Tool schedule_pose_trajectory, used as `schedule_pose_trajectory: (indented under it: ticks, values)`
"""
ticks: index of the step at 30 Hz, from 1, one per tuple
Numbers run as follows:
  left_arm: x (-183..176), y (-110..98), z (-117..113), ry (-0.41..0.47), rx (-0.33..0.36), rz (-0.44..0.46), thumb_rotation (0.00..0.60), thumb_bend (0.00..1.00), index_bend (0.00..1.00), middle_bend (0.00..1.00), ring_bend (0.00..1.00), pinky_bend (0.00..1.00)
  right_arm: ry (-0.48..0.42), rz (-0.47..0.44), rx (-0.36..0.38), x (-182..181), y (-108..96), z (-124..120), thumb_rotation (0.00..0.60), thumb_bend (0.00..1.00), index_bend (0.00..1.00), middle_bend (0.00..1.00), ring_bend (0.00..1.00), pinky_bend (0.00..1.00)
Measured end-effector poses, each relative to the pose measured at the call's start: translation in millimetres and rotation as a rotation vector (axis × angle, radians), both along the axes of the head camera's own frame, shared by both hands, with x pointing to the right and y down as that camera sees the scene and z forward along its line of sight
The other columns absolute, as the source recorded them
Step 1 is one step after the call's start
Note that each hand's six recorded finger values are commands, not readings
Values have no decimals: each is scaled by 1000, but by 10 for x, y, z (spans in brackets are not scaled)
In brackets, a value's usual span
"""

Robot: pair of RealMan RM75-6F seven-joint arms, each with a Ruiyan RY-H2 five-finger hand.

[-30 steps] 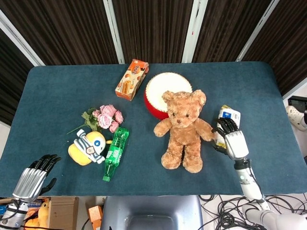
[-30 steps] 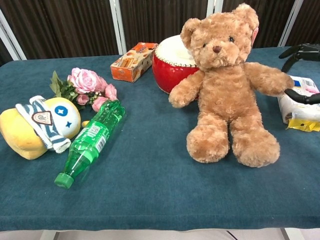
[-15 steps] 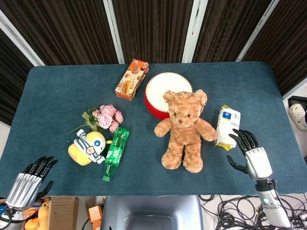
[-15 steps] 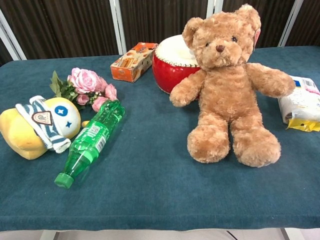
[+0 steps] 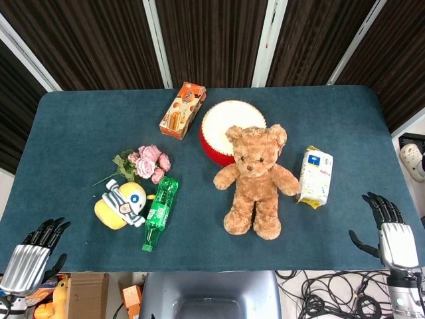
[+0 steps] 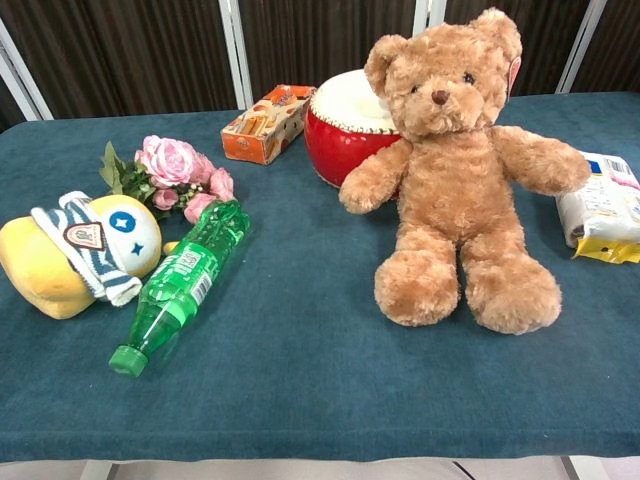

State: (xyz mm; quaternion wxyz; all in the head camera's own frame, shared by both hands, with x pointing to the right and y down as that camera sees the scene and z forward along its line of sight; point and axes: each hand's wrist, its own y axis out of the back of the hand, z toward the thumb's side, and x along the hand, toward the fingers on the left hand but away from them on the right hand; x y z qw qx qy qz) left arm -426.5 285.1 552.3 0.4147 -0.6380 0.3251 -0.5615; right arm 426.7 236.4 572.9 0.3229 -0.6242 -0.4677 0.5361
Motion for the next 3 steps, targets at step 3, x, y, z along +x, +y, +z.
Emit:
schedule_pose_trajectory:
  ticks: [3]
  values:
    - [-5, -1, 8, 3, -5, -5, 600, 344, 185, 142, 131, 372, 3, 1, -4, -9, -13, -10, 600, 173, 158, 111, 73, 136]
